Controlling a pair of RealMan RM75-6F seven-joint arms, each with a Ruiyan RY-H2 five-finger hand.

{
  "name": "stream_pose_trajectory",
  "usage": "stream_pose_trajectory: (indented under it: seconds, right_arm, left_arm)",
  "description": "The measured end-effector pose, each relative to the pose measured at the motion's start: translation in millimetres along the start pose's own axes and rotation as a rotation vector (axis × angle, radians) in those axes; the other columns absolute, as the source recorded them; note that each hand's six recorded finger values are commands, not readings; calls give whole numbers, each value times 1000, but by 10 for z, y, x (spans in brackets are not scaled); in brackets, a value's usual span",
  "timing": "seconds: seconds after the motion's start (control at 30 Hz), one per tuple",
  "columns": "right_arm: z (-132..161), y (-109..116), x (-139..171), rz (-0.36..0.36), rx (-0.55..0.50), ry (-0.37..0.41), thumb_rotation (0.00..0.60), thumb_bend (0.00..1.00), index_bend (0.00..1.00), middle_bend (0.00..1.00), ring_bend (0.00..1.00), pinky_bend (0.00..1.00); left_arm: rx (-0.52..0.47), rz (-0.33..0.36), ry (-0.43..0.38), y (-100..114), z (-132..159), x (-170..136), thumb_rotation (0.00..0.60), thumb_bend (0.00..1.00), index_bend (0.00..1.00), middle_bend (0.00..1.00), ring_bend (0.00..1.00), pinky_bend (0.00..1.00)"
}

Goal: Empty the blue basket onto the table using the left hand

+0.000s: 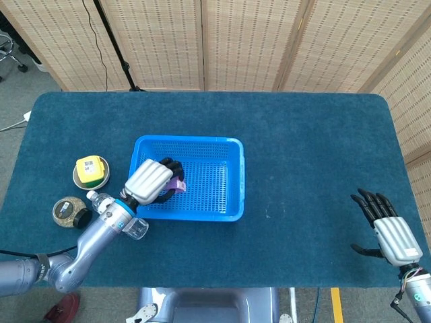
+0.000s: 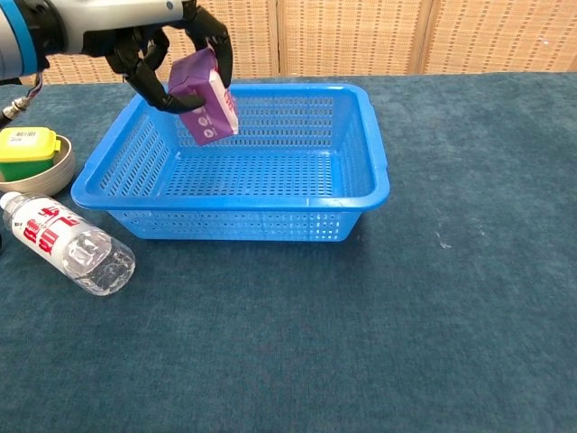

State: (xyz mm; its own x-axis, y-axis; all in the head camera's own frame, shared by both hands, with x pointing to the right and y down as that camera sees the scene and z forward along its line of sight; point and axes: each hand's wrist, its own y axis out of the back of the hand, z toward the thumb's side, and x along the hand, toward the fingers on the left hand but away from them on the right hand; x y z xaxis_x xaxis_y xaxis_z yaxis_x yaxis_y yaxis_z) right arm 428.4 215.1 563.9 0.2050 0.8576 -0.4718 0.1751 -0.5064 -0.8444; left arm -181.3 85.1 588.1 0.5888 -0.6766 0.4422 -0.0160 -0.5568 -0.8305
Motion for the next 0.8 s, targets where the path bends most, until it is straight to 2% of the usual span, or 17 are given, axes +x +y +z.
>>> stream_pose_trajectory:
  seconds: [0.17, 0.37, 0.5, 0.63, 0.8]
  right_arm:
    - [7, 1, 6, -2, 2, 1, 600, 0, 15, 25, 0, 0]
    - [7, 1, 6, -3, 3, 0, 600, 0, 15, 25, 0, 0]
    - [7, 8, 7, -5, 3, 1, 600, 0, 15, 25, 0, 0]
    - [0, 15, 10, -7, 0, -1, 600, 0, 15, 25, 0, 0]
    - [3, 17, 12, -6, 0, 0, 600, 0, 15, 25, 0, 0]
  left_arm:
    - [11, 34, -141, 97, 327, -234, 600, 586, 691, 460, 476, 715]
    - [13, 43, -305, 67, 668, -540, 600, 577, 691, 460, 476, 715]
    - [18, 4, -381, -77, 809, -726, 600, 568, 691, 460, 474, 715]
    - [31, -58, -439, -317, 923, -885, 600, 555, 682, 460, 463, 715]
    - [83, -110, -448, -564, 926, -901, 600, 550, 677, 454, 438, 702]
